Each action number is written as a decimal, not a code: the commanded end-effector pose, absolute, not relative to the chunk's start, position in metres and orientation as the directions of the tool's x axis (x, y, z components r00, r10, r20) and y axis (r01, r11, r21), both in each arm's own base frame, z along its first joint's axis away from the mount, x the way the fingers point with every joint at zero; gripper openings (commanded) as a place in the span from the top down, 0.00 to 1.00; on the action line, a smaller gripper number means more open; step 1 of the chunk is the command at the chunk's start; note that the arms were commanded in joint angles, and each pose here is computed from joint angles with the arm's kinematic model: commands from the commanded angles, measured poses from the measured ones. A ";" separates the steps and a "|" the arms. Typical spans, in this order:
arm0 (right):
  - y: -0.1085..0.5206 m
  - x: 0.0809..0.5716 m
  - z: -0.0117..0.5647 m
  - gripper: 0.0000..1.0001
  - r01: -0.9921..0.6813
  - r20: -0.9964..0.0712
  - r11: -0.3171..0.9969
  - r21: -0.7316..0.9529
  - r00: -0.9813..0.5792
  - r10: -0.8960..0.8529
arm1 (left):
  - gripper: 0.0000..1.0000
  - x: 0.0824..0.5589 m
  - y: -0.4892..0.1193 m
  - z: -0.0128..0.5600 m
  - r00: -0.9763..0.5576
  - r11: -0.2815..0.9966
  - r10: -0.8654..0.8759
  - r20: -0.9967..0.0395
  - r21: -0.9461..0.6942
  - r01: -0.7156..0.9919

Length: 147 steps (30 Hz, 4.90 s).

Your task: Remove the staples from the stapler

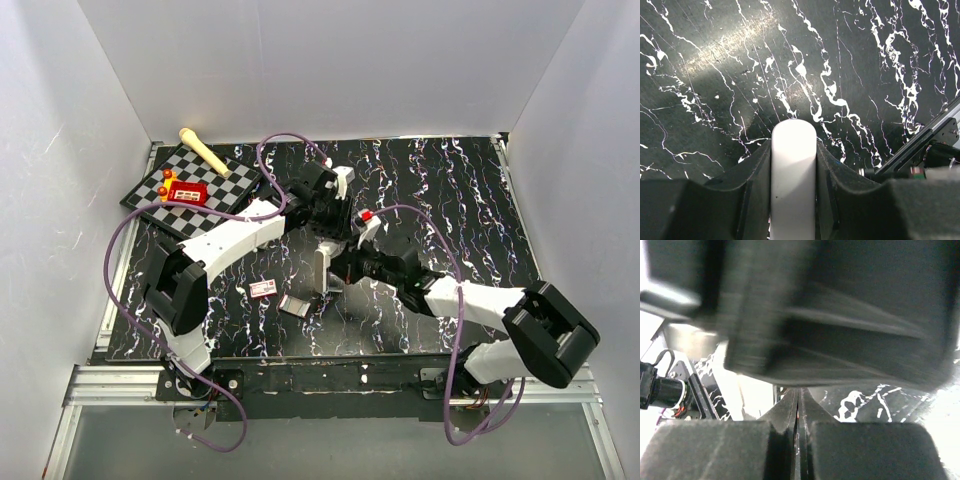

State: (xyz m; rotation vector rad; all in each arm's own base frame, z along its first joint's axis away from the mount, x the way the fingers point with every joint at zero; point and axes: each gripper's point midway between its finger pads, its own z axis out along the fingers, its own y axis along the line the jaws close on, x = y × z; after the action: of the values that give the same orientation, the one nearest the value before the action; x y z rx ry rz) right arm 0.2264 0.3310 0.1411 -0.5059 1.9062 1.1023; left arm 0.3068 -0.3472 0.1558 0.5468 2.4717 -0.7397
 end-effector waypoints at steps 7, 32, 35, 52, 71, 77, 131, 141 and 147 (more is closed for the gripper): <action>0.331 0.233 0.166 0.99 -0.728 -0.882 0.533 0.431 -0.463 0.081 | 1.00 0.307 -0.350 0.196 -0.742 0.728 0.188 -0.644 -0.416 0.545; 0.262 0.228 0.204 0.99 -0.616 -0.910 0.722 0.316 -0.411 0.047 | 1.00 0.259 -0.343 0.298 -0.601 0.520 0.130 -0.789 -0.462 0.718; 0.263 0.204 0.215 0.99 -0.664 -0.896 0.657 0.357 -0.441 0.041 | 1.00 0.256 -0.337 0.320 -0.567 0.513 0.051 -0.822 -0.465 0.721; 0.318 0.081 0.276 0.99 -0.907 -0.909 0.179 0.381 -0.403 -0.104 | 1.00 0.258 -0.313 0.365 -0.494 0.551 -0.192 -0.848 -0.510 0.660; 0.307 0.185 0.284 0.99 -0.698 -0.967 0.691 0.187 -0.255 0.004 | 1.00 0.233 -0.309 0.368 -0.552 0.489 -0.183 -0.813 -0.563 0.667; 0.293 0.188 0.293 0.99 -0.681 -0.975 0.715 0.160 -0.221 0.009 | 1.00 0.225 -0.308 0.362 -0.567 0.473 -0.156 -0.809 -0.565 0.676; 0.286 0.117 0.451 0.99 -0.943 -0.983 0.330 0.033 0.029 0.183 | 0.88 0.086 -0.340 0.357 -0.408 -0.371 0.224 -0.885 -0.465 0.804; 0.302 0.134 0.456 0.99 -0.956 -0.985 0.294 0.020 0.032 0.170 | 0.87 0.068 -0.351 0.338 -0.362 -0.436 0.306 -0.880 -0.468 0.769; 0.284 0.146 0.430 0.99 -0.927 -0.989 0.372 0.051 0.003 0.145 | 1.00 0.086 -0.360 0.334 -0.351 -0.337 0.284 -0.892 -0.436 0.835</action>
State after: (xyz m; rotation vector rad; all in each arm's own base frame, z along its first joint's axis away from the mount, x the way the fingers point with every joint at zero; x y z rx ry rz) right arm 0.1144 0.2655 0.3460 -1.0175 1.6274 0.9831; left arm 0.1299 -0.3435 0.3554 1.3093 1.4354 -1.6517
